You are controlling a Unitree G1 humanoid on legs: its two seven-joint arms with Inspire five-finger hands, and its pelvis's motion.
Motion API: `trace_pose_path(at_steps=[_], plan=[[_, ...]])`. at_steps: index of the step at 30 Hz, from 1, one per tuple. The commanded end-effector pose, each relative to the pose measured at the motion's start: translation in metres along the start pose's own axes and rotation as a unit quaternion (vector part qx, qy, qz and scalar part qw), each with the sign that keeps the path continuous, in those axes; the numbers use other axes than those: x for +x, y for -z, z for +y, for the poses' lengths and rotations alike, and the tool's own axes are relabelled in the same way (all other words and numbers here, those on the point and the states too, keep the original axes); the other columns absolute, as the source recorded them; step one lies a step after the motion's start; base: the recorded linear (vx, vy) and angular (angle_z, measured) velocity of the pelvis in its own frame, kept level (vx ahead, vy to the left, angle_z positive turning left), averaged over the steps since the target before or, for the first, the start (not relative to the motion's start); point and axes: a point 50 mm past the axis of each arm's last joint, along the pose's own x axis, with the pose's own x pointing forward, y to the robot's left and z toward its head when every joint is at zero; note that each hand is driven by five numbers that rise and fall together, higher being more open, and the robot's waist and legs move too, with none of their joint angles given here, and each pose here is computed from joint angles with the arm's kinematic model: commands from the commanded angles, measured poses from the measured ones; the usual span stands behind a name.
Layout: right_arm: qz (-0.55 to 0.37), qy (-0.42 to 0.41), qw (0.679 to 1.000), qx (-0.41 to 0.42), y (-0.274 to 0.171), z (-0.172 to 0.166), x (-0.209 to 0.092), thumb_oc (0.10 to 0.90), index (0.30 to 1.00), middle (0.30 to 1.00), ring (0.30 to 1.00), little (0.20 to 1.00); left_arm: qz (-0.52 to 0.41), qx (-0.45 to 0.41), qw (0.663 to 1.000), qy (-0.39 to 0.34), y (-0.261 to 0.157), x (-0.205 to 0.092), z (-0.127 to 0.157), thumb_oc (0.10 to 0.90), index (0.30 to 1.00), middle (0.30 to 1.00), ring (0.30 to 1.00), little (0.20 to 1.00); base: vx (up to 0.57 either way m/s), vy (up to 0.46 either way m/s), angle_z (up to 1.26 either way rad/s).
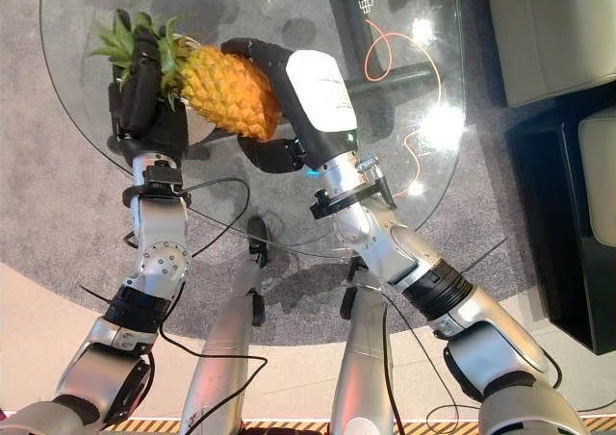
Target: Pick up the fruit to the plate
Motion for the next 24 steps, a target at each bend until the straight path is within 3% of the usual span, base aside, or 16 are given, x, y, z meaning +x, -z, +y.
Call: trace_pose_path(at_steps=[1, 20, 21, 22, 23, 24], plan=[[-0.161, 0.05, 0.986, 0.011, -0.057, -0.028, 0.029, 0.1, 0.3, 0.3, 0.3, 0.2, -0.131, -0.008, 0.972, 0.194, -0.043, 0.009, -0.071, 0.1, 0.3, 0.3, 0.3, 0.2, 0.0, 0.0, 0.0], [-0.152, 0.071, 0.986, -0.005, -0.051, -0.036, 0.03, 0.1, 0.3, 0.3, 0.3, 0.2, -0.16, 0.027, 0.965, 0.205, -0.052, 0.011, -0.073, 0.1, 0.3, 0.3, 0.3, 0.2, 0.0, 0.0, 0.0], [-0.151, 0.075, 0.986, -0.004, -0.051, -0.037, 0.031, 0.289, 0.462, 0.462, 0.462, 0.389, -0.163, 0.028, 0.964, 0.206, -0.052, 0.012, -0.074, 0.1, 0.3, 0.3, 0.3, 0.2, 0.0, 0.0, 0.0], [-0.15, 0.076, 0.986, -0.004, -0.05, -0.038, 0.031, 0.388, 0.547, 0.547, 0.547, 0.488, -0.164, 0.028, 0.964, 0.206, -0.053, 0.012, -0.074, 0.1, 0.3, 0.3, 0.3, 0.2, 0.0, 0.0, 0.0], [-0.148, 0.082, 0.986, -0.006, -0.049, -0.038, 0.03, 0.742, 0.851, 0.851, 0.851, 0.842, -0.166, 0.03, 0.964, 0.204, -0.053, 0.012, -0.074, 0.1, 0.3, 0.3, 0.3, 0.2, 0.0, 0.0, 0.0], [-0.14, 0.088, 0.986, -0.006, -0.046, -0.039, 0.03, 0.8, 0.9, 0.9, 0.9, 0.9, -0.174, 0.031, 0.964, 0.198, -0.055, 0.013, -0.072, 0.1, 0.3, 0.3, 0.3, 0.2, 0.0, 0.0, 0.0]])
